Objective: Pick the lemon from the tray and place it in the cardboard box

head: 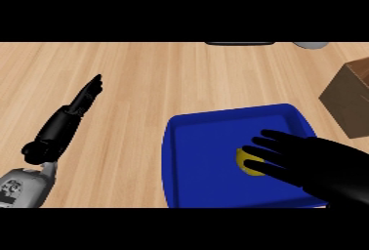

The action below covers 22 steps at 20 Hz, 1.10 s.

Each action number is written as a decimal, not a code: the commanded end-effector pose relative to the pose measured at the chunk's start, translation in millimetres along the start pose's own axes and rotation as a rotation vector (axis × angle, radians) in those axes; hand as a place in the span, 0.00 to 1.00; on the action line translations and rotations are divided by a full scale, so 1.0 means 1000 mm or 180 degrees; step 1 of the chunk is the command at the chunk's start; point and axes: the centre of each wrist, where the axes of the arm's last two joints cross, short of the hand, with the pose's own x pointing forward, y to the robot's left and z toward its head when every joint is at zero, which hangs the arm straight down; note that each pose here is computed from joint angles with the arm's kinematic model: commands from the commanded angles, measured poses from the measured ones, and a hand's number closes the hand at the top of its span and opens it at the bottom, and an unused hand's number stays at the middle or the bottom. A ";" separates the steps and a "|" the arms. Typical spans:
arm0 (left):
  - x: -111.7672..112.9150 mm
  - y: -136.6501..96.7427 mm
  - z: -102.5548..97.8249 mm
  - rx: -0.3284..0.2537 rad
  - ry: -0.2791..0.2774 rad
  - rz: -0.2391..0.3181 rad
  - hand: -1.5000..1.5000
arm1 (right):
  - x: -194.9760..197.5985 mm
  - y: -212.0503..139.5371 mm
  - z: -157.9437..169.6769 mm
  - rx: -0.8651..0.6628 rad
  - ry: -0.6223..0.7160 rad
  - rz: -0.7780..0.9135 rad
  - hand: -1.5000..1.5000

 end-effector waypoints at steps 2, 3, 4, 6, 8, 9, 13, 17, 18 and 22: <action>-0.010 0.008 -0.004 -0.0008 -0.0040 -0.0008 0.50 | 0.026 0.015 -0.009 0.0165 0.0170 -0.0006 0.00; 0.000 0.023 -0.002 -0.0029 -0.0030 -0.0051 0.50 | 0.021 0.027 -0.017 0.0181 0.0201 -0.0032 0.00; 0.007 0.002 0.000 0.0013 -0.0029 0.0012 0.50 | 0.025 0.002 0.001 0.0304 0.0186 -0.0008 0.00; -0.001 -0.005 -0.019 0.0012 -0.0045 -0.0017 0.50 | 0.021 0.028 -0.018 0.0282 0.0276 -0.0036 0.00; -0.001 0.004 -0.006 -0.0023 -0.0020 -0.0061 0.50 | 0.017 0.032 -0.009 0.0277 0.0331 0.0085 0.00; 0.012 -0.006 -0.010 -0.0035 -0.0052 -0.0018 0.50 | 0.027 0.015 -0.030 0.0152 0.0377 0.0137 0.00; 0.003 0.012 0.005 -0.0038 -0.0009 -0.0007 0.50 | 0.043 0.037 -0.025 0.0090 0.0436 0.0169 0.00; -0.004 0.016 -0.015 0.0031 -0.0055 -0.0060 0.50 | 0.035 0.049 -0.026 0.0116 0.0429 0.0187 0.00; 0.003 0.018 0.012 -0.0007 -0.0002 -0.0022 0.50 | 0.028 0.057 -0.041 0.0190 0.0471 0.0244 0.00; -0.012 0.002 0.001 -0.0065 -0.0020 -0.0036 0.50 | 0.007 0.057 -0.056 0.0178 0.0505 0.0341 0.00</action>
